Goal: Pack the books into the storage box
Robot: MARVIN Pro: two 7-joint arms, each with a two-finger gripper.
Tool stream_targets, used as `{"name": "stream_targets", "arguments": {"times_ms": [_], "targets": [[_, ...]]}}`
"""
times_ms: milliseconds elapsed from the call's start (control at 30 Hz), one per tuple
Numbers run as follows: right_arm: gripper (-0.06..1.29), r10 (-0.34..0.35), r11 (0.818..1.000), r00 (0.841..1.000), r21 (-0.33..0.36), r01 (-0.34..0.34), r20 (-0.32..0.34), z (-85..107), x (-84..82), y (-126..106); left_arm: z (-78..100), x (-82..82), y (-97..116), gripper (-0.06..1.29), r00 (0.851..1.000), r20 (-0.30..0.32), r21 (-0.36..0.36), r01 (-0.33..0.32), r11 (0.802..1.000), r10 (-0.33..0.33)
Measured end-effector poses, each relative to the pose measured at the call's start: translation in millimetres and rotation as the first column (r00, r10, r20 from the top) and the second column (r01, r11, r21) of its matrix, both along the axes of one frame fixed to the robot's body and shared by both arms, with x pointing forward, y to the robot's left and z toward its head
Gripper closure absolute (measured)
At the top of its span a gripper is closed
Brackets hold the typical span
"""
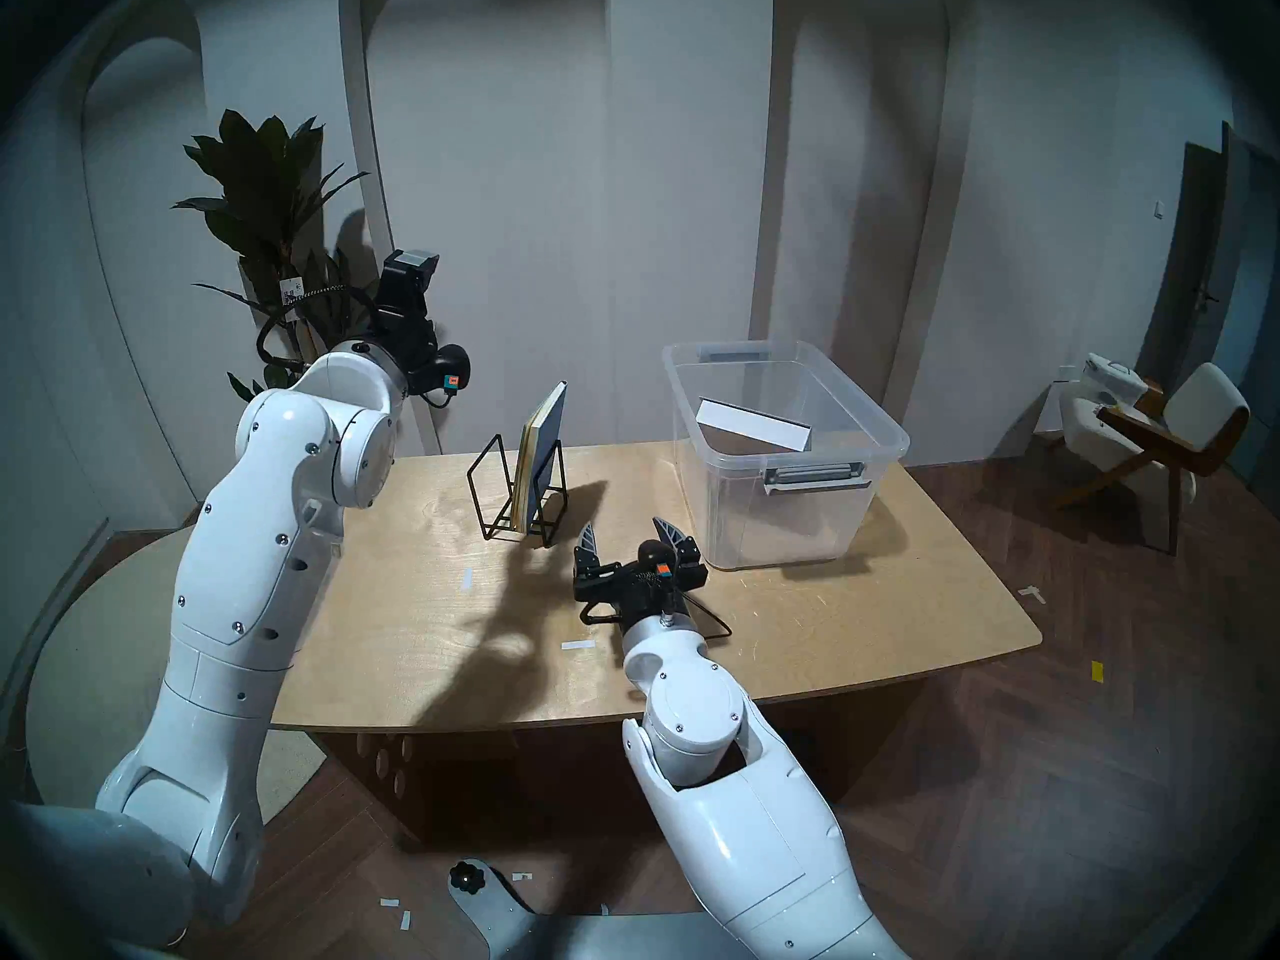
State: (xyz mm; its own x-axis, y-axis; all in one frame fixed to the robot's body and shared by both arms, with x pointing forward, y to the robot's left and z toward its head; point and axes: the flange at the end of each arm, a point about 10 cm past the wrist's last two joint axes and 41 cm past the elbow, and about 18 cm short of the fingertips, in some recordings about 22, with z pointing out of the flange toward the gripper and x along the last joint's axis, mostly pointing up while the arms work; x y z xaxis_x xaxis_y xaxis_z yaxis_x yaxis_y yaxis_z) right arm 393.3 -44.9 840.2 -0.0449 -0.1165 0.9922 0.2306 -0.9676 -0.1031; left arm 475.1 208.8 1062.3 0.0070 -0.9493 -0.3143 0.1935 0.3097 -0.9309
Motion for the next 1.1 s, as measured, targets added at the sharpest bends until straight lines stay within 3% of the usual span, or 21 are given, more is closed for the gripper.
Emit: {"name": "stream_targets", "arguments": {"times_ms": [233, 1100], "targets": [[-0.02, 0.010, 1.000, 1.000, 0.012, -0.010, 0.018, 16.4, 14.2, 17.5, -4.8, -5.2, 1.5, -0.02, 1.000, -0.002, -0.001, -0.004, 1.000, 0.004], [-0.02, 0.027, 0.999, 0.996, -0.033, -0.030, -0.088, 26.4, 63.7, 86.9, -4.8, -14.7, 4.3, -0.02, 1.000, 0.018, -0.002, -0.013, 1.000, 0.013]]}}
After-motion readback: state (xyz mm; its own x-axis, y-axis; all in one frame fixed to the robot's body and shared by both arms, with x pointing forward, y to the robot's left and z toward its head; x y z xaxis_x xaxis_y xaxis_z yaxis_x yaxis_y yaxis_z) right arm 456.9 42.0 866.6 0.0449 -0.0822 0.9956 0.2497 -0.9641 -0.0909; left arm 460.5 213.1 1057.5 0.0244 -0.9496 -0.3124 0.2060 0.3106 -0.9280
